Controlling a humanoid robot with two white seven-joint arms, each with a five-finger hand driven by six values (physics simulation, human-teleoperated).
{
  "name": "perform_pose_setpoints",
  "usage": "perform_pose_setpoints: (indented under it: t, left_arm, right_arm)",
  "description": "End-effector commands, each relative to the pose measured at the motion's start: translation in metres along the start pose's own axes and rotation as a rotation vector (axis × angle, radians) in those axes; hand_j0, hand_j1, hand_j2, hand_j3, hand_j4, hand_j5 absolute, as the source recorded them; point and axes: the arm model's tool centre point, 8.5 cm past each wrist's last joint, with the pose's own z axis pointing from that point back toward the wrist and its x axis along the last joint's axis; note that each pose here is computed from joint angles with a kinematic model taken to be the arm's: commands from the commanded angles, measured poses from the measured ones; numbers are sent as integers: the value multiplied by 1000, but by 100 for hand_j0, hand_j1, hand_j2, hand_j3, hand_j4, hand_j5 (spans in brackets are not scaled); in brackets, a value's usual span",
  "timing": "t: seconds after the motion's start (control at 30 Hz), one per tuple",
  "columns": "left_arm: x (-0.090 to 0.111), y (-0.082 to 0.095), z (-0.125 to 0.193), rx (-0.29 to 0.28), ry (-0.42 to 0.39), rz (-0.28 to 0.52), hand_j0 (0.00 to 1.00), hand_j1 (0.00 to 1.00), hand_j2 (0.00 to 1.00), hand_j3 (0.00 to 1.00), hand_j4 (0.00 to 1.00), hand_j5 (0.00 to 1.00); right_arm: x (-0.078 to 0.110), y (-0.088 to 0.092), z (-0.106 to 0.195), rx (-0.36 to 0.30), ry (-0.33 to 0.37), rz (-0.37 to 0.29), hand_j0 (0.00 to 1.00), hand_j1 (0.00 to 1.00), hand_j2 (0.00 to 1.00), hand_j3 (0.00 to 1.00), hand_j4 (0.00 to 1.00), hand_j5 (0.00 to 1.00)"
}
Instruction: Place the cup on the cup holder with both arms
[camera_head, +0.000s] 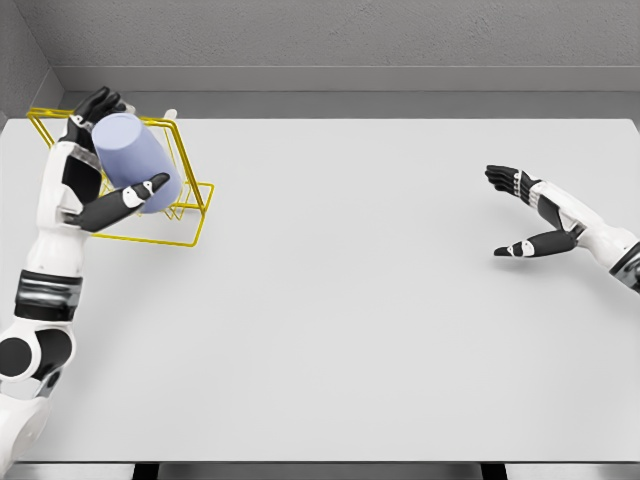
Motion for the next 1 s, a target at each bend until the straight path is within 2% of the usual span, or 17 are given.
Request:
perform_pose_setpoints:
  t: [0.0,0.37,0.67,0.73,0.8,0.87,0.97]
  left_arm:
    - [1,1,-1,2,-5,-5,100,100,100,100,100,100]
    - [2,2,-1,4,-7,-3,100,100,100,100,100,100]
    - [7,11,3,33,-25,-11,100,100,100,100,100,100]
    - [9,20,14,58,-18,-16,100,100,100,100,100,100]
    - [11,24,19,51,-21,-32,100,100,100,100,100,100]
    - [18,35,26,70,-61,-44,100,100,100,100,100,100]
    - [20,39,28,87,-75,-46,100,100,100,100,100,100]
  right_arm:
    - [0,0,0,-1,0,-5,100,100,100,100,100,100]
    - [-1,0,1,-3,1,-7,100,100,100,100,100,100]
    - [-1,0,1,-3,2,-7,100,100,100,100,100,100]
    - [-2,-1,1,-5,4,-7,100,100,100,100,100,100]
    - [-2,-1,1,-6,6,-8,100,100,100,100,100,100]
    - [-2,-1,1,-6,6,-8,100,100,100,100,100,100]
    - [-2,-1,1,-6,6,-8,100,100,100,100,100,100]
